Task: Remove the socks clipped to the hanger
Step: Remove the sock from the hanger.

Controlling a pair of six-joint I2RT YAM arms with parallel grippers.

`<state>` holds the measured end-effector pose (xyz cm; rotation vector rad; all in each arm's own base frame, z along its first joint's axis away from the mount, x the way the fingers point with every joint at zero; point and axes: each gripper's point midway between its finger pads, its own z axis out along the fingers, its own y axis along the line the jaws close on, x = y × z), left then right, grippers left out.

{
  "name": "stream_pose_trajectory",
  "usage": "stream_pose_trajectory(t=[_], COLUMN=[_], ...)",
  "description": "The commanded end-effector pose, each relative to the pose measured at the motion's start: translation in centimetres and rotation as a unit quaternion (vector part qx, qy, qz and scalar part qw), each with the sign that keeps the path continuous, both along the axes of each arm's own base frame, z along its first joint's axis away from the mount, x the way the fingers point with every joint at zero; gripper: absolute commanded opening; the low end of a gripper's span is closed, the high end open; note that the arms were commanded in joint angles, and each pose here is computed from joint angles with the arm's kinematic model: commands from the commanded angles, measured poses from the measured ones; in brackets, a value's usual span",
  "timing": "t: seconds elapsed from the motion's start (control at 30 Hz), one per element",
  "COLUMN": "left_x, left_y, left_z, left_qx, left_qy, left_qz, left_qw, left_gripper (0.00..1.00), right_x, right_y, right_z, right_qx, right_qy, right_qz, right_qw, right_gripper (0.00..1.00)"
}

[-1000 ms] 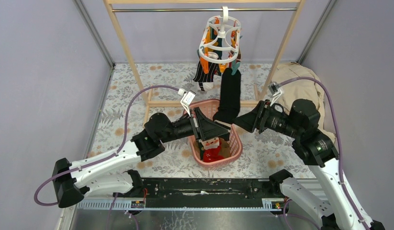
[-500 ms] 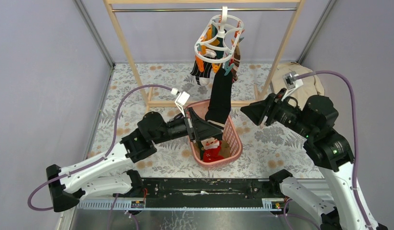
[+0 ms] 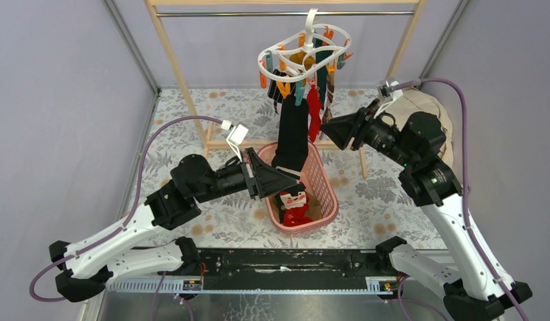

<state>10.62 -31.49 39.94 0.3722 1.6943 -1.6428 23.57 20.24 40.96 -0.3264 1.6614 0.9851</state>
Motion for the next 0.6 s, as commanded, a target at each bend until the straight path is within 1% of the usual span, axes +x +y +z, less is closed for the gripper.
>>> stream_pose_trajectory(t=[0.0,0.13,0.27,0.57], left_x=[-0.9,-1.2,-1.4,-1.8], left_y=[0.5,0.6,0.8,1.1], left_z=[1.1,1.2,1.1,1.3], left_qx=[0.0,0.005,0.007,0.007], left_qy=[0.003,0.008,0.014,0.021], left_qz=[-0.013,-0.017,-0.02,-0.025], left_qw=[1.0,1.0,1.0,0.999], left_gripper=[0.06,0.06,0.06,0.06], right_x=[0.4,0.6,1.1,3.6], right_y=[1.8,3.4,4.4,5.5], right_z=[4.6,5.2,5.5,6.4], right_qx=[0.052,0.091,0.123,0.139], right_qy=[-0.112,-0.126,-0.132,-0.14], right_qz=[0.052,0.107,0.143,0.163], right_qw=[0.991,0.982,0.973,0.967], right_gripper=[0.57,0.6,0.61,0.63])
